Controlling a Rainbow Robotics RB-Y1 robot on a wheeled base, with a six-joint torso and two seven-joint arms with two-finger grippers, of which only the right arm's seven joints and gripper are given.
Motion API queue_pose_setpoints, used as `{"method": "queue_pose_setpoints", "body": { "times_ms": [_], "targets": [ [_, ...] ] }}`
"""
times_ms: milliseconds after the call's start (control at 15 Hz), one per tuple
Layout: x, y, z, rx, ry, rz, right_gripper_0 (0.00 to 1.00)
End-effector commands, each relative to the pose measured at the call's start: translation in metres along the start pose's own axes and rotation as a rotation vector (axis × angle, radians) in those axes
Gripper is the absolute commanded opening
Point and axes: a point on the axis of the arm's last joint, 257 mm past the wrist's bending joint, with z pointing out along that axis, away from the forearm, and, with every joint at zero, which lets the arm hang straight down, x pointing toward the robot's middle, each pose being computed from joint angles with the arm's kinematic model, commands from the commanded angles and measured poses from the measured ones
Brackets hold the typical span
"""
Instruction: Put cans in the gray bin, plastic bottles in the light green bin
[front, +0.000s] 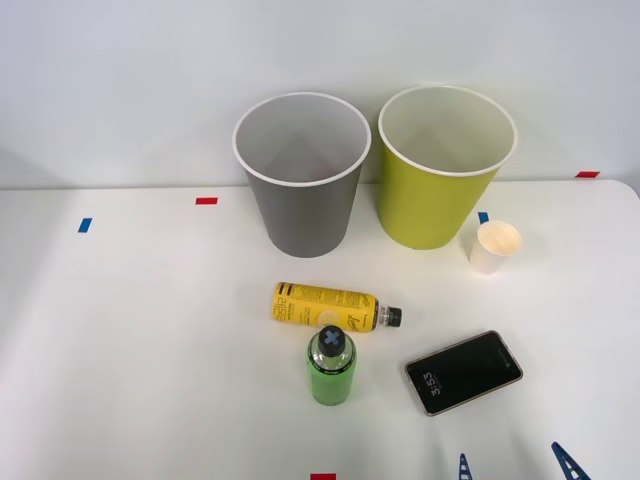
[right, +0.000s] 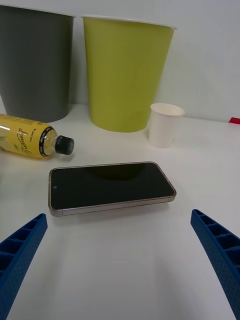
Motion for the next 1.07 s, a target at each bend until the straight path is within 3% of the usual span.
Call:
{"method": "queue_pose_setpoints", "body": {
  "times_ms": [67,1067],
  "targets": [
    [0.0001,0.0,0.0,0.0,0.0,0.0,1.0],
    [0.0001,0.0,0.0,0.0,0.0,0.0,1.0]
  ]
}}
